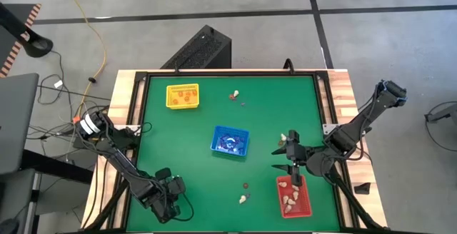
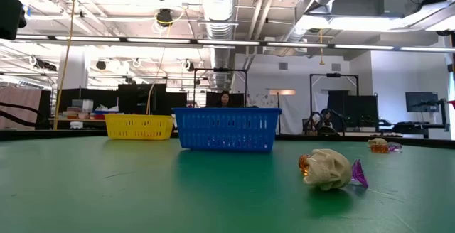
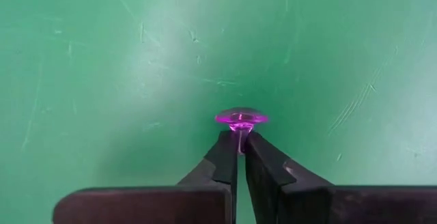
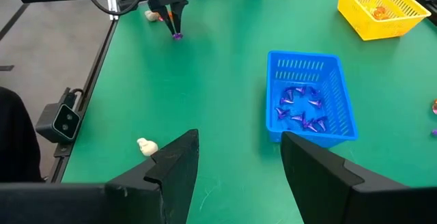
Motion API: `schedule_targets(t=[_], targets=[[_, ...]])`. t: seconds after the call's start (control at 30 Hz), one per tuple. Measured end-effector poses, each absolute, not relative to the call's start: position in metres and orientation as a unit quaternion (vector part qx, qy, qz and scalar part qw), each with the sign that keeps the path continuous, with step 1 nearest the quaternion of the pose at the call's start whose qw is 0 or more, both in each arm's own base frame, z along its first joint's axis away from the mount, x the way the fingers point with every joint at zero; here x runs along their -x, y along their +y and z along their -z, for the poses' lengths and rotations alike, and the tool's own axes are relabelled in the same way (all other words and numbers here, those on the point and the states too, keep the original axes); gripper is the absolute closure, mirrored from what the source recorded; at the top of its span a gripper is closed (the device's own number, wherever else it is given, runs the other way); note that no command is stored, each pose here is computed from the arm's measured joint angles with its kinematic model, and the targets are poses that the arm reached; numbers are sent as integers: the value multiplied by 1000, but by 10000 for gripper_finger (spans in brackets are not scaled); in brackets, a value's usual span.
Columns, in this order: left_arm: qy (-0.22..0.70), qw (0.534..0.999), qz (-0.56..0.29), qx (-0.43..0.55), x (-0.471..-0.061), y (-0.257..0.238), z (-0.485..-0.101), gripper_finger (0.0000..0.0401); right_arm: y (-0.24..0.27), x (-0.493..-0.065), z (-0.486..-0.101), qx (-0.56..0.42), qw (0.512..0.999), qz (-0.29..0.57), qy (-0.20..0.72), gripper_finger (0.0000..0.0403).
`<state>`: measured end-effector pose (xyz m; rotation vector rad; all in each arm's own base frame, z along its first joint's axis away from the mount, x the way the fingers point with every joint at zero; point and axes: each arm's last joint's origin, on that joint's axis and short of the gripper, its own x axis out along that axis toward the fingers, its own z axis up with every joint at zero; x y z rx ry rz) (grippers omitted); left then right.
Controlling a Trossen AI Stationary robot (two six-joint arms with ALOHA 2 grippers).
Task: Sort Halloween decoration
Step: Put the witch hat toy into the blue bin
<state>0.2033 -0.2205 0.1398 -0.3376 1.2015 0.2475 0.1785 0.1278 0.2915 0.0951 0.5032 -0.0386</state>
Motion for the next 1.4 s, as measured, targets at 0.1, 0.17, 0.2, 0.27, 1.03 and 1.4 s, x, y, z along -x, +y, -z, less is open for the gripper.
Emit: schedule_targets(t=[0.1, 0.17, 0.2, 0.27, 1.03, 1.4], targets=[[550, 812, -117, 156, -203, -219, -143, 396, 128, -178, -291, -47, 967, 19, 249, 164], [528, 827, -123, 145, -204, -217, -147, 397, 128, -178, -291, -46, 967, 19, 249, 164], [513, 837, -130, 141, -205, -214, -150, 399, 128, -178, -291, -46, 967, 19, 249, 164], [478, 856, -141, 140, -208, -211, -158, 401, 128, -178, -291, -46, 967, 19, 249, 164], [288, 935, -134, 157, -338, -56, -193, 394, 111, -189, -291, -43, 966, 60, 250, 164], [290, 938, -127, 144, -339, -40, -199, 289, 111, -189, -290, -36, 966, 60, 250, 164]])
